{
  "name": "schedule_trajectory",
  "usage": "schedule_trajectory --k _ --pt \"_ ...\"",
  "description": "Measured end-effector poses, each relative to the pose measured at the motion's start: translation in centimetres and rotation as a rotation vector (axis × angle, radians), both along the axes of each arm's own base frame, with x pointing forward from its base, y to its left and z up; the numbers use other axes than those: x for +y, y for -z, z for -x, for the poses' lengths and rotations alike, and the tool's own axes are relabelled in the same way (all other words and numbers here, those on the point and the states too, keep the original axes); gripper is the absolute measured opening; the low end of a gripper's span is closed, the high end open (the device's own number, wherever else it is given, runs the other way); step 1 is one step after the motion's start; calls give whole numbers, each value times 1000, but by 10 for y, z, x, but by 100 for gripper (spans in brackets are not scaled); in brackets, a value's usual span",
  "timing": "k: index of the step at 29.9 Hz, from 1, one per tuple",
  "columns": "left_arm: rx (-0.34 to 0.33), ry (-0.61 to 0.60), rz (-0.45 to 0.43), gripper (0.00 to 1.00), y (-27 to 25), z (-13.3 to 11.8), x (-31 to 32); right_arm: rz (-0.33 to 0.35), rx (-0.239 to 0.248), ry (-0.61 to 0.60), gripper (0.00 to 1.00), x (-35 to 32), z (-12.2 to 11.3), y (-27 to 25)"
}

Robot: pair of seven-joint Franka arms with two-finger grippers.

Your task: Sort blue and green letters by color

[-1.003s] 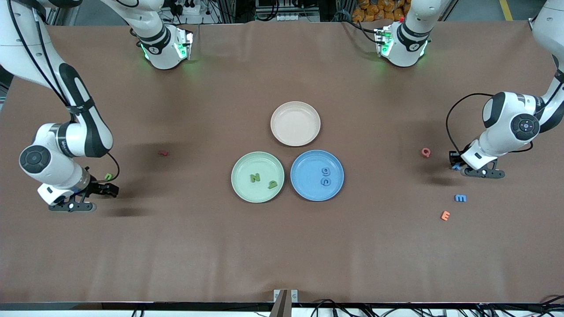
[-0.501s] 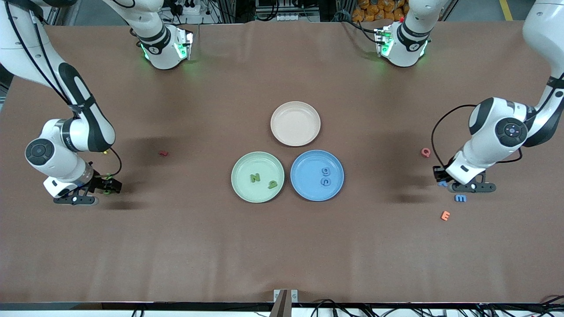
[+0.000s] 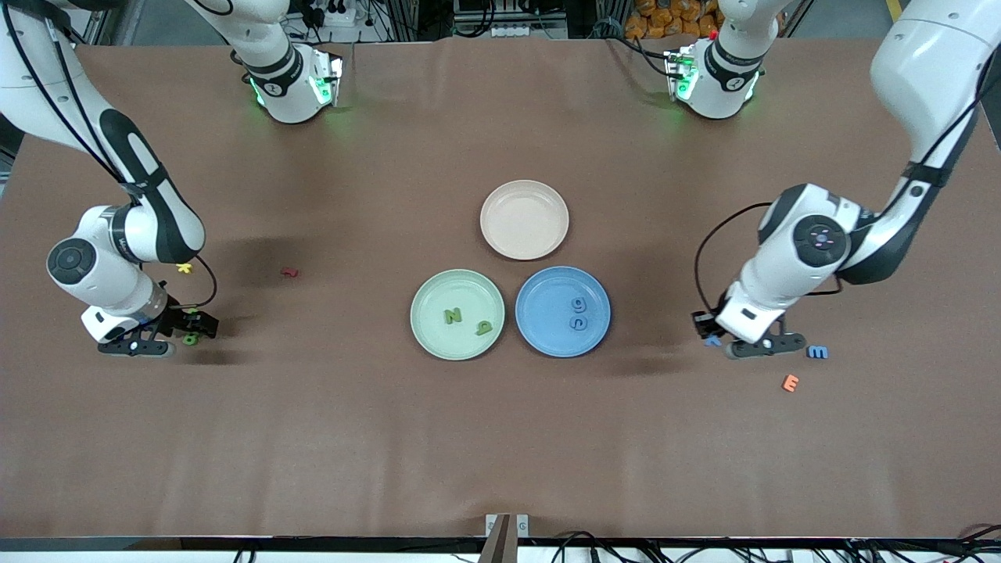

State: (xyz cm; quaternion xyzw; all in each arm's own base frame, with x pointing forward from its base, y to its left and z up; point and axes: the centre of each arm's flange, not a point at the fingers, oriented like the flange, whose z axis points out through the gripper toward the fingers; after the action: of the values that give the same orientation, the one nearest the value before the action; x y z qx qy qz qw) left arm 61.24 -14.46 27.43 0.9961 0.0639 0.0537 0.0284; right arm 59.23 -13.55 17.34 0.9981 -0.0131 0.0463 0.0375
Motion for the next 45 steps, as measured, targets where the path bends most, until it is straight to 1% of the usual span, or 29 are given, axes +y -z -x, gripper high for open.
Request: schedule_trajectory --k 8,11,14,20,21,23,25,29,39,44,45 --pt "5 -70 37 29 -1 12 -74 -4 -3 1 100 0 2 2" --pt "0 -103 44 29 -1 14 -99 -5 -3 0 98 1 3 2" --pt "-7 -131 38 29 3 15 -125 -6 -4 -3 87 3 3 2" --pt "-20 -166 -1 29 24 26 -179 -10 -10 -11 56 7 1 1" --pt "-21 -167 -7 29 28 29 -187 -10 -11 -12 54 8 1 0" --pt "-23 -167 -18 29 35 36 -203 -9 -11 -14 52 8 1 0" --pt "-23 -168 -22 29 39 42 -215 -10 -13 -16 46 9 0 -1" --pt "-21 -174 -20 29 42 51 -231 -10 -15 -18 26 10 0 -2" --pt "-13 -178 -14 29 46 75 -263 -11 -18 -31 26 17 -2 -3" --pt "-3 -177 -7 30 53 85 -282 -24 -33 -54 26 37 -12 -13" --pt "-2 -174 -6 32 54 86 -285 -26 -29 -55 26 41 -14 -16"
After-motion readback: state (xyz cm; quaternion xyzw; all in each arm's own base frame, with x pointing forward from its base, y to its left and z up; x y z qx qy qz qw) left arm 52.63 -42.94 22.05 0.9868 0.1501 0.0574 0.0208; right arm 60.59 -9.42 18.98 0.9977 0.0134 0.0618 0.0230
